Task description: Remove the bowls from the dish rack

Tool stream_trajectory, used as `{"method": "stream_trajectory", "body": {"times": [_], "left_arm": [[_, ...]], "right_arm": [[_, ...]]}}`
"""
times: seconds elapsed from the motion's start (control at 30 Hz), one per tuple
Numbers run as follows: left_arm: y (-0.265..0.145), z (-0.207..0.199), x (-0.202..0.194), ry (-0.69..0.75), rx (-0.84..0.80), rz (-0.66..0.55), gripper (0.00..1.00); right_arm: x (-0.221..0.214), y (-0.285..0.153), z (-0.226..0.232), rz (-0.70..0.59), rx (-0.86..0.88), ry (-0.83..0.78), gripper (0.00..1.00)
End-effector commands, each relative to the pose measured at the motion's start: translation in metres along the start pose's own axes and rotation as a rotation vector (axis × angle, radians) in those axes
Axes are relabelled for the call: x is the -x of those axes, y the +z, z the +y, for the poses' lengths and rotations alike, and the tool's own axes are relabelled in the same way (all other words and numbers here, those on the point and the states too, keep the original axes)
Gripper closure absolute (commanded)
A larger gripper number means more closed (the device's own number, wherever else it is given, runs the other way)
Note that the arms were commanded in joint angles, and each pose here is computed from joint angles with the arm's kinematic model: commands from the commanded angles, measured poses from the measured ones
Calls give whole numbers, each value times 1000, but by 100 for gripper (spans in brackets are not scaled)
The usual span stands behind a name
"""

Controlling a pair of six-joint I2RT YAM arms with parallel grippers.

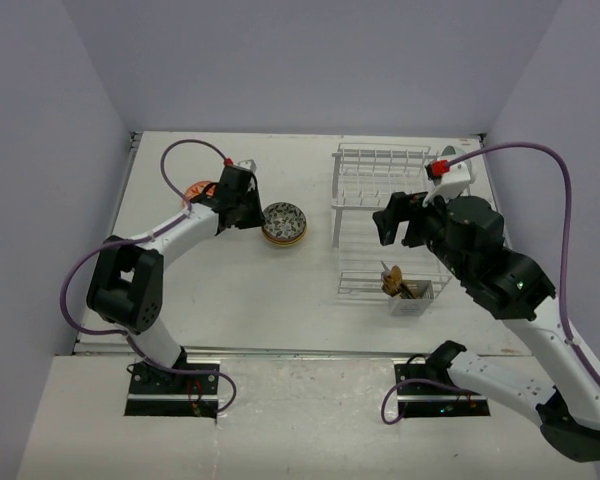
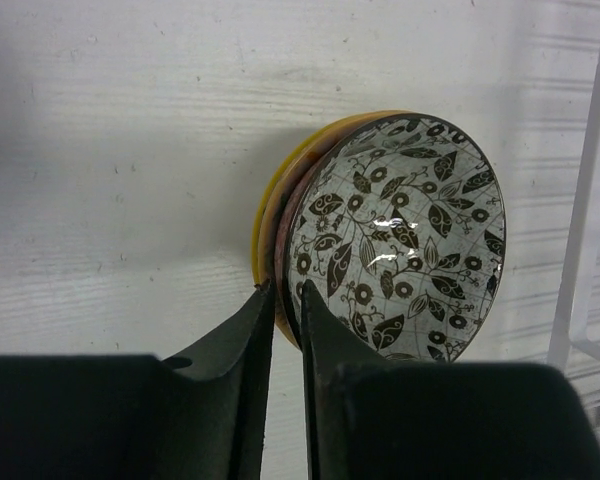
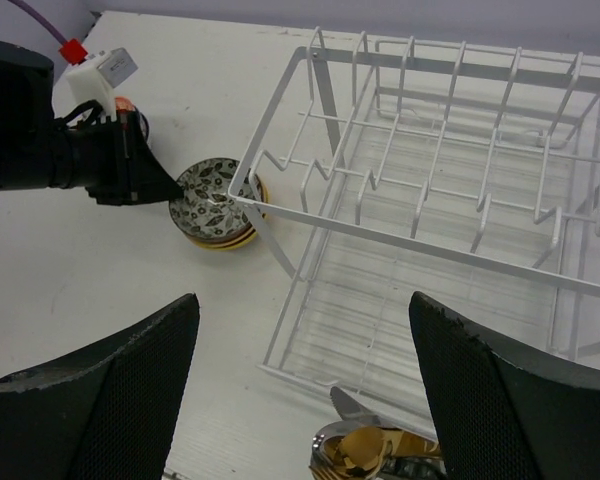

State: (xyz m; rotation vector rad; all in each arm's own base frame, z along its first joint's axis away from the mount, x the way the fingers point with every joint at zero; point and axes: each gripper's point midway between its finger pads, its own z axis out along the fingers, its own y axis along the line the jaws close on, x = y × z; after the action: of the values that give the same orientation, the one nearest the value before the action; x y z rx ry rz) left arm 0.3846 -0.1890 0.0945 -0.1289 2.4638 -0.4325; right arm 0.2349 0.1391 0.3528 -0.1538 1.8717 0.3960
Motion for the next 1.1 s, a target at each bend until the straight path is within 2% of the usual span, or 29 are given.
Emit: {"method": "stream_trajectory", "body": {"times": [0.0, 0.27, 0.37, 0.43, 0.47, 0.53, 0.6, 0.7, 0.87, 1.0, 1.07], "left_arm": [[-4, -2, 10, 5, -21, -49, 85], [-15, -2, 14, 5, -27, -70, 87], [-26, -4, 23, 11, -31, -99, 82], [-40, -7, 28, 14, -39, -119, 54], [-44, -2, 30, 16, -14, -133, 34], [-63, -4, 41, 20, -15, -181, 22], [-83, -6, 47, 20, -18, -212, 1], [-120, -9, 54, 33, -38, -267, 0], [-185, 4, 52, 56, -27, -389, 0], [-211, 18, 42, 93, 6, -423, 0], [-221, 24, 37, 103, 20, -431, 0]], "right_arm": [[26, -1, -2, -69, -20, 8, 14], [41, 5, -12, -83, -61, 14, 15], [46, 12, -25, -74, -117, 12, 15], [55, 19, -44, -74, -204, 11, 15], [57, 18, -58, -71, -281, 1, 15], [65, 22, -79, -59, -391, -39, 15], [72, 18, -106, -54, -546, -80, 15], [81, 17, -134, -14, -731, -187, 11], [77, 35, -162, 104, -865, -325, 6], [70, 49, -177, 175, -941, -382, 7], [67, 52, -184, 199, -976, -396, 11]]}}
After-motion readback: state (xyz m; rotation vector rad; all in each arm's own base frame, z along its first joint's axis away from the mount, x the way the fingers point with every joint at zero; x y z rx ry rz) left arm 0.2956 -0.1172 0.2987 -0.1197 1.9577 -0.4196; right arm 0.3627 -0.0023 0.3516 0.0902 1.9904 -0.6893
